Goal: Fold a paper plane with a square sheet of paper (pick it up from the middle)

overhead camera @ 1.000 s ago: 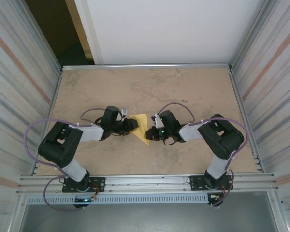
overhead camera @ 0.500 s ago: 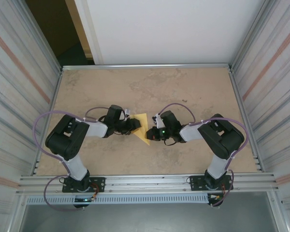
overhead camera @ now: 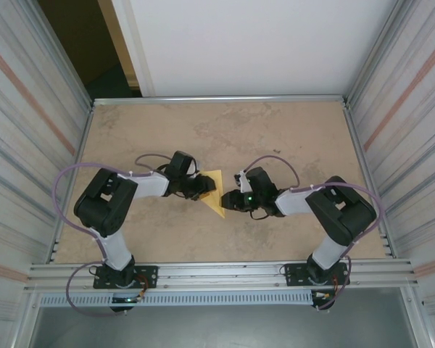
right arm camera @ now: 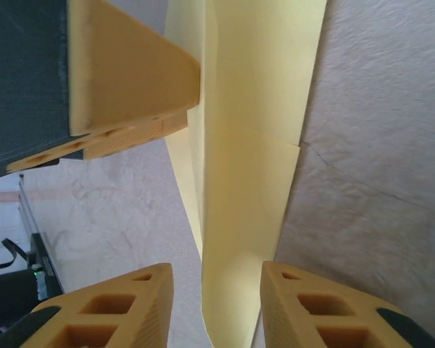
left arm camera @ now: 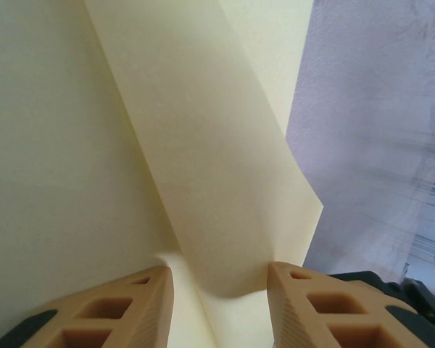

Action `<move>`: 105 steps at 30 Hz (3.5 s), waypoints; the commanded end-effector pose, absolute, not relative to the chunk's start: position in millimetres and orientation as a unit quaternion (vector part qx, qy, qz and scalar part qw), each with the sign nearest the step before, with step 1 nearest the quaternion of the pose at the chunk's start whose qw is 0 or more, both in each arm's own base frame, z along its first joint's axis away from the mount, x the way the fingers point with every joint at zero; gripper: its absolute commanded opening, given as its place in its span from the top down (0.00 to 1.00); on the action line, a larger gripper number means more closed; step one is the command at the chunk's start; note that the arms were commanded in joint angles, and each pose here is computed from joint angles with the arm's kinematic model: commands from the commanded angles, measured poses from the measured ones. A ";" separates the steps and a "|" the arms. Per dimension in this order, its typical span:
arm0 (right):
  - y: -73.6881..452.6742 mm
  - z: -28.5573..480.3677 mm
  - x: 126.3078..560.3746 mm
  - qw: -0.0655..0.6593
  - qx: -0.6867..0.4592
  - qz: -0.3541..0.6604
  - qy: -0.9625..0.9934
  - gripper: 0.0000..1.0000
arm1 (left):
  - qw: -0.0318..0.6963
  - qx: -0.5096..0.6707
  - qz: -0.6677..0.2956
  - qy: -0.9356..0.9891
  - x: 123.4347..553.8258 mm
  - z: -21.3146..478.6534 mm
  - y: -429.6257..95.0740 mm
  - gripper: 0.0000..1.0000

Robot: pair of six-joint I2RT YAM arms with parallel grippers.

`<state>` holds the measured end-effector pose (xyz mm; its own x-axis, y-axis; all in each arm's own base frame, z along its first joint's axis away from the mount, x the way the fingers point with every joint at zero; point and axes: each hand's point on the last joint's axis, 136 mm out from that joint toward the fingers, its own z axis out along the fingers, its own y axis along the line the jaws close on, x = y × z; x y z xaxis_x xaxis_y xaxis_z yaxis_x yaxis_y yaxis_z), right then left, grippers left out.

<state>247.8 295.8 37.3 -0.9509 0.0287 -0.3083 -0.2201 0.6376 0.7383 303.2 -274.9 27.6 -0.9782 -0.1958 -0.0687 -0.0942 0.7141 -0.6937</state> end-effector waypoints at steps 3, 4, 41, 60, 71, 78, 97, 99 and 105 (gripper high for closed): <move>283.7 48.4 254.7 0.178 -0.037 0.396 0.900 0.60 | -0.003 -0.102 -0.256 0.961 270.2 -22.0 -245.4 0.57; 283.0 48.5 254.3 0.181 -0.038 0.390 0.902 0.59 | -0.008 -0.104 -0.253 0.962 269.3 -23.9 -245.5 0.56; 304.8 20.0 250.5 0.142 -0.051 0.375 0.914 0.84 | -0.077 -0.102 -0.158 0.979 240.3 -56.3 -231.2 0.43; 297.2 7.7 245.3 0.120 -0.031 0.393 0.911 0.92 | -0.012 -0.061 -0.235 0.970 279.4 7.0 -264.4 0.41; 295.6 5.5 245.0 0.105 -0.019 0.415 0.903 0.93 | 0.100 -0.036 -0.393 0.913 314.4 87.0 -289.1 0.36; 295.2 4.4 244.9 0.092 -0.013 0.429 0.899 0.94 | 0.102 -0.032 -0.418 0.902 307.1 77.5 -286.1 0.45; 292.3 1.6 248.4 0.074 -0.004 0.432 0.899 0.93 | 0.081 -0.014 -0.483 0.872 311.0 61.0 -308.7 0.79; 292.3 1.1 248.5 0.072 -0.004 0.432 0.899 0.93 | 0.079 -0.018 -0.477 0.875 311.4 56.1 -307.2 0.79; 291.4 2.7 248.7 0.070 -0.001 0.431 0.899 0.88 | 0.073 -0.034 -0.457 0.886 312.6 44.1 -300.5 0.82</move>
<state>251.9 302.5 22.3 -0.9805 0.0384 -0.1928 -0.1360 0.5755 0.8064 311.4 -304.2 52.1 -0.9860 -0.1190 -0.1167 0.0289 0.5674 -0.8229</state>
